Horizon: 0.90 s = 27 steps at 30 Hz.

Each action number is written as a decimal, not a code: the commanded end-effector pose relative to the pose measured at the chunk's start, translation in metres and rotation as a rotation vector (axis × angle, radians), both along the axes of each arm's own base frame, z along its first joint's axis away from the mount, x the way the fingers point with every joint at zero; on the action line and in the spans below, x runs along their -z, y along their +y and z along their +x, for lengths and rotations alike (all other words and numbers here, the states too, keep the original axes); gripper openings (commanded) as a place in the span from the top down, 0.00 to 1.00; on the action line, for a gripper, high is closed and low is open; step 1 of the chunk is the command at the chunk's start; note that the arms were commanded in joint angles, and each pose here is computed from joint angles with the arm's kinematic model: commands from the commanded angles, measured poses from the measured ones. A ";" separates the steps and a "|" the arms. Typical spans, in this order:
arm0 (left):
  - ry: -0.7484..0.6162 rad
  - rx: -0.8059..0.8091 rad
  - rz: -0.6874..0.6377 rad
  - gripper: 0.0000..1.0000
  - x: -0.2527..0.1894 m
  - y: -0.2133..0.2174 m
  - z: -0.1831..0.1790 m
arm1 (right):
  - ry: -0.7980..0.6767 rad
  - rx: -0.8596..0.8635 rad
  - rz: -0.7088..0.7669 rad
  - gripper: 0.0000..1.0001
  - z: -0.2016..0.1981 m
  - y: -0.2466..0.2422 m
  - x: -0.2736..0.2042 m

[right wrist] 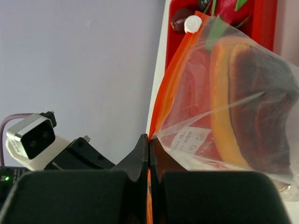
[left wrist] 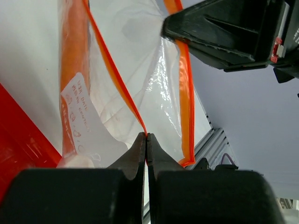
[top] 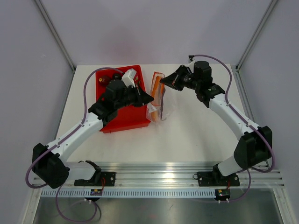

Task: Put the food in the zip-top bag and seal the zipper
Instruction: Adjust the zipper food storage bag at the center of the board.

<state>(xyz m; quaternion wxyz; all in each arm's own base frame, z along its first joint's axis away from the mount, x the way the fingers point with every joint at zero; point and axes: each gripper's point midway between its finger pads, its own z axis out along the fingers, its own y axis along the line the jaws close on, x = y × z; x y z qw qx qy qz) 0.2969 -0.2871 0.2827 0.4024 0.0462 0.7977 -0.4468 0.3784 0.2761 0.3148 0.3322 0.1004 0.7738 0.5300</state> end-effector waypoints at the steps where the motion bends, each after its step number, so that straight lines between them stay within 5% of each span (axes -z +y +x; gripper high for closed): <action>1: -0.091 0.051 -0.045 1.00 -0.033 -0.013 -0.006 | -0.137 -0.031 -0.004 1.00 0.000 0.002 -0.045; 6: -0.129 0.034 -0.043 1.00 -0.038 -0.010 -0.006 | -0.203 0.036 -0.120 1.00 -0.003 -0.018 -0.049; 17: -0.021 -0.073 0.153 1.00 0.080 0.020 0.002 | -0.044 0.024 -0.630 1.00 0.017 -0.058 0.064; 27: 0.031 -0.088 0.185 1.00 0.093 0.020 0.011 | 0.019 -0.071 -0.695 1.00 0.002 -0.041 0.059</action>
